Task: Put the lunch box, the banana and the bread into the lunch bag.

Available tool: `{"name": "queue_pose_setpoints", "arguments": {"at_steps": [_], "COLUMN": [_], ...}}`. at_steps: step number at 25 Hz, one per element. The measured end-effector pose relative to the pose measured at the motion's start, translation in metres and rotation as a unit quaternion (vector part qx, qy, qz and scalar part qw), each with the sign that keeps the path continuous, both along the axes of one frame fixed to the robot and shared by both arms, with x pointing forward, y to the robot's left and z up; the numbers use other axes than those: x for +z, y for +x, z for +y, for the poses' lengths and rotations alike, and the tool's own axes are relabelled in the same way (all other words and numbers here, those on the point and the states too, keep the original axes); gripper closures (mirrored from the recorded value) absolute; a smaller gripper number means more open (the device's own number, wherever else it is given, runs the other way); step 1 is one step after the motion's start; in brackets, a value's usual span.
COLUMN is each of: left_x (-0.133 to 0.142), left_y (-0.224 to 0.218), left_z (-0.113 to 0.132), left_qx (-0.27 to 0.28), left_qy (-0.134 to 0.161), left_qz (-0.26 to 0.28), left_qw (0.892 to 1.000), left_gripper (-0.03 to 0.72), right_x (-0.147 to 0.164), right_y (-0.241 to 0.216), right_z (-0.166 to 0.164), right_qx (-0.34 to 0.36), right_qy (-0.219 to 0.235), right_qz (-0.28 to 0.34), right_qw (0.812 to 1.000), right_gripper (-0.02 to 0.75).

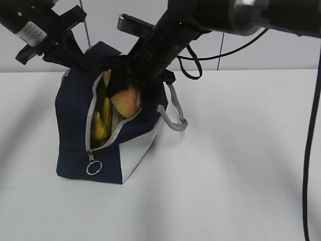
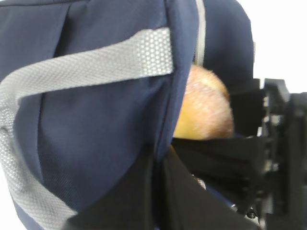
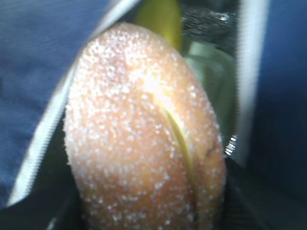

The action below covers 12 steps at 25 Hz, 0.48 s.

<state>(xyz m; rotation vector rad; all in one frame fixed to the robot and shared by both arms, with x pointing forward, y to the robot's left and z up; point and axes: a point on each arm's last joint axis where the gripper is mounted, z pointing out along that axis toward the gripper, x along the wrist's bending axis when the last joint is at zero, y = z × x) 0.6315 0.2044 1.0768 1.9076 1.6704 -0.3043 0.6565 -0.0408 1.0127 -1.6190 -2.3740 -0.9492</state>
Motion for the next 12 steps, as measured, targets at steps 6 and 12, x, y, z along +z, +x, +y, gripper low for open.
{"name": "queue_pose_setpoints", "arguments": {"at_steps": [6,12], "left_x": [0.0,0.0], "left_y": [0.0,0.0], "left_z": [0.0,0.0], "left_qx": [0.0,0.0], "left_qy": [0.0,0.0], "left_qz": [0.0,0.0], "left_qw": [1.0,1.0], "left_gripper": [0.691,0.691], "right_x": [-0.015,-0.001], "right_y": [0.005,0.009], "right_z": [0.005,0.003], "right_qx": [-0.007,0.005], "right_qy": [0.0,-0.021], "right_qz": [-0.002,-0.033], "right_qw": [1.0,0.999], "right_gripper": [0.194,0.115]}}
